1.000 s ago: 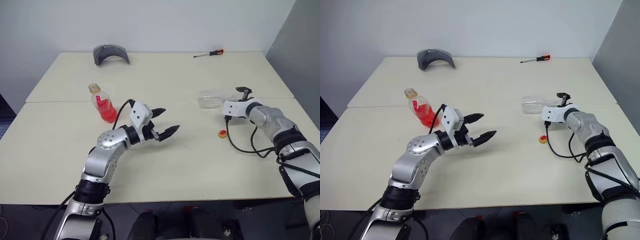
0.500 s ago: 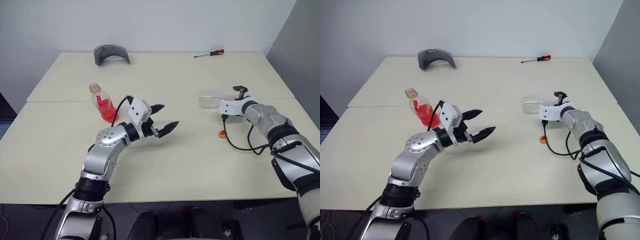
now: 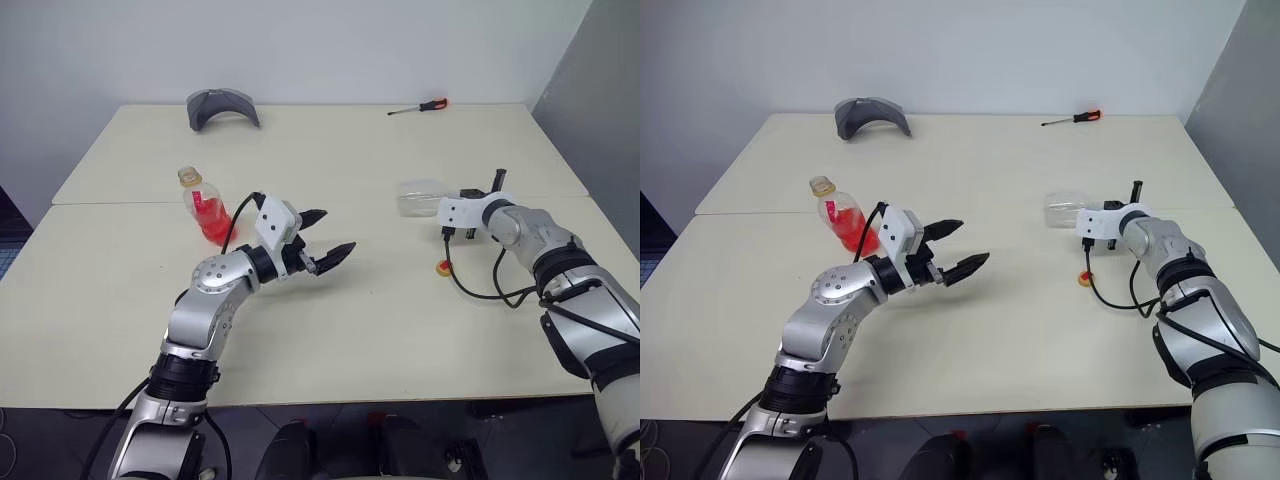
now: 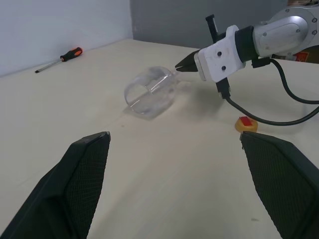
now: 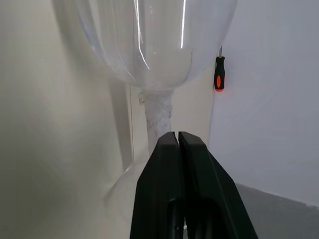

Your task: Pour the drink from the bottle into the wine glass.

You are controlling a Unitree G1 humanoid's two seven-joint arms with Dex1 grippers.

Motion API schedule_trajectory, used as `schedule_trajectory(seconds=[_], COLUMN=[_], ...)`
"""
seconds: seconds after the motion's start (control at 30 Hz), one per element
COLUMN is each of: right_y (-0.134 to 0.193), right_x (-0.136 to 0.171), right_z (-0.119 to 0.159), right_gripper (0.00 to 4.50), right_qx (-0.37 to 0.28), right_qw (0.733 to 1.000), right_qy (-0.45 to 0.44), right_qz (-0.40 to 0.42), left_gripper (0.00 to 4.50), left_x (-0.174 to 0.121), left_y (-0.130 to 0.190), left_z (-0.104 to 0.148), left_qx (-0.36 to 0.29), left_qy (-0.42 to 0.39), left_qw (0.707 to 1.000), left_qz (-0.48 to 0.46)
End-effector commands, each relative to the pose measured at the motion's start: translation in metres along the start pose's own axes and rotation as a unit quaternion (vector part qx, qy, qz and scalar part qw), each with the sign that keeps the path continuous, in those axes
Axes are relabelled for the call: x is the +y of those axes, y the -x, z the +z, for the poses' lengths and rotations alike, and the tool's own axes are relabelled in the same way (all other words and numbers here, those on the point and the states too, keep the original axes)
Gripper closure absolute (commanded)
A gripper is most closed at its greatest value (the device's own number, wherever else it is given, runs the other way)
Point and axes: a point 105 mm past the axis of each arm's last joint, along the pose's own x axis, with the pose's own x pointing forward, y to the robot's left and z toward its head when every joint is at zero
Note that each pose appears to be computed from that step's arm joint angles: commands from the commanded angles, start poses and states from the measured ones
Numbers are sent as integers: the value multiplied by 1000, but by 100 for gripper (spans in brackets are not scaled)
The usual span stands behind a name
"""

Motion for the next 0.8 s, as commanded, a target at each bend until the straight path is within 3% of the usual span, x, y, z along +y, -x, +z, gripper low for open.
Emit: schedule_trajectory(seconds=[0.03,0.2,0.27,0.37,0.67,0.8], right_y=[0,1,1,1,1,1], right_x=[-20,-18,-18,-18,-10,-10], right_z=[2,0,-1,0,-4,-5], right_gripper=[446,446,412,325,3,3], right_qx=[-2,-3,-4,-6,9,13], right_qw=[1000,1000,1000,1000,1000,1000], right_qy=[5,5,-9,-11,9,4], right_qz=[-25,-20,-17,-14,-3,-2], left_gripper=[0,0,0,0,0,0], left_x=[2,1,1,2,4,3], left_y=[-2,-3,-2,-2,-3,-3], left_z=[15,15,15,15,14,15], left_qx=[-23,-25,-26,-25,-23,-23], left_qy=[-20,-20,-21,-22,-21,-21], left_qw=[1000,999,999,999,999,1000], left_qz=[0,-1,-1,-1,4,1])
